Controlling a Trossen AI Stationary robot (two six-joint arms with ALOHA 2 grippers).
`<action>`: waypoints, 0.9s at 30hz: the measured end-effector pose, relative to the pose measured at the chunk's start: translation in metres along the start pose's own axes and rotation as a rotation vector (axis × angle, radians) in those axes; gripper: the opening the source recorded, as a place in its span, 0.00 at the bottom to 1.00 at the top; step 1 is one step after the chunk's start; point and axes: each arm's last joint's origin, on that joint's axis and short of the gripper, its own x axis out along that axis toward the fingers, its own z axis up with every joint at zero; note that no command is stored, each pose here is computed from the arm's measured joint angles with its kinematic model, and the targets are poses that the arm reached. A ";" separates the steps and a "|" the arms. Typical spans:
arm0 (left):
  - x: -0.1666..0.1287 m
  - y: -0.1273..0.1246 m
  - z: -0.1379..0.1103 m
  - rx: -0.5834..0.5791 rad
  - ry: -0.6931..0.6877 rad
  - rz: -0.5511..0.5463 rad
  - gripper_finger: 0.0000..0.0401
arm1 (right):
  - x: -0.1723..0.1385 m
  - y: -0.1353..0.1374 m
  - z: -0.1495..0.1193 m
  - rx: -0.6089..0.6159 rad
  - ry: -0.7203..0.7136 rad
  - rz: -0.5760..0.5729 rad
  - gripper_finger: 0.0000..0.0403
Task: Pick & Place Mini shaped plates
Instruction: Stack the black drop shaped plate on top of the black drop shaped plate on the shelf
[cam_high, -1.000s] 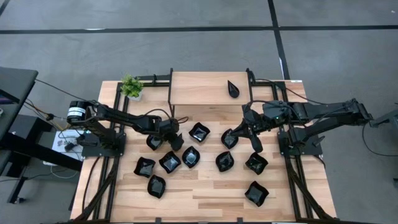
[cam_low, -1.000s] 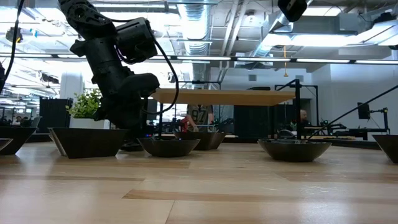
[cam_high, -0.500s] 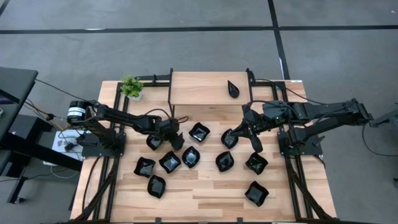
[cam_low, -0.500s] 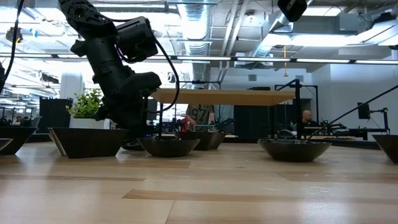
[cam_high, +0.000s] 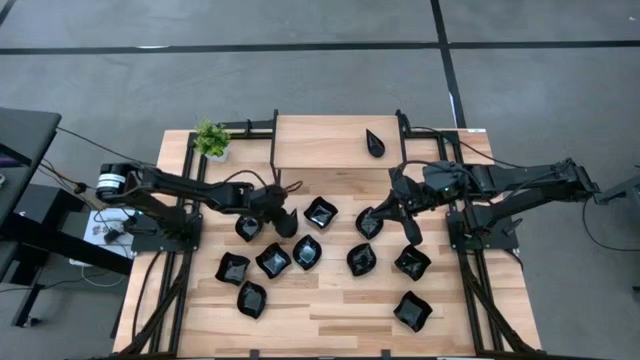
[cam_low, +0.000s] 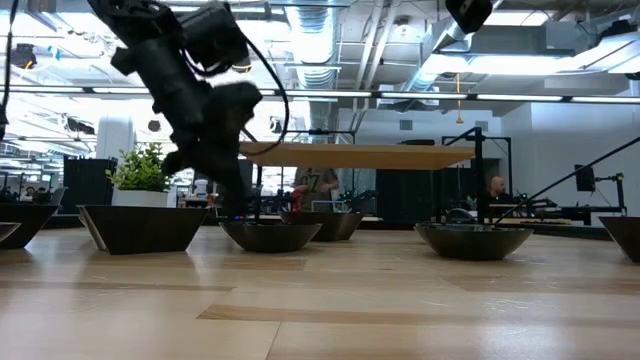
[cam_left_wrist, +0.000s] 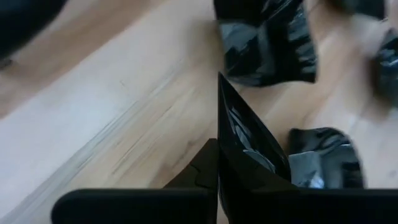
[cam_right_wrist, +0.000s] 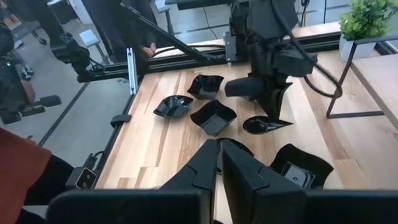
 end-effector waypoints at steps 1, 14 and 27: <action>-0.004 -0.001 0.002 -0.001 -0.016 -0.012 0.02 | 0.000 0.000 0.001 0.001 -0.009 0.000 0.05; -0.051 -0.010 0.015 0.030 -0.224 -0.102 0.02 | 0.008 -0.001 0.004 0.015 -0.077 -0.194 0.07; -0.064 -0.017 0.020 0.132 -0.323 -0.172 0.02 | 0.073 0.022 0.004 0.150 -0.025 -0.259 0.00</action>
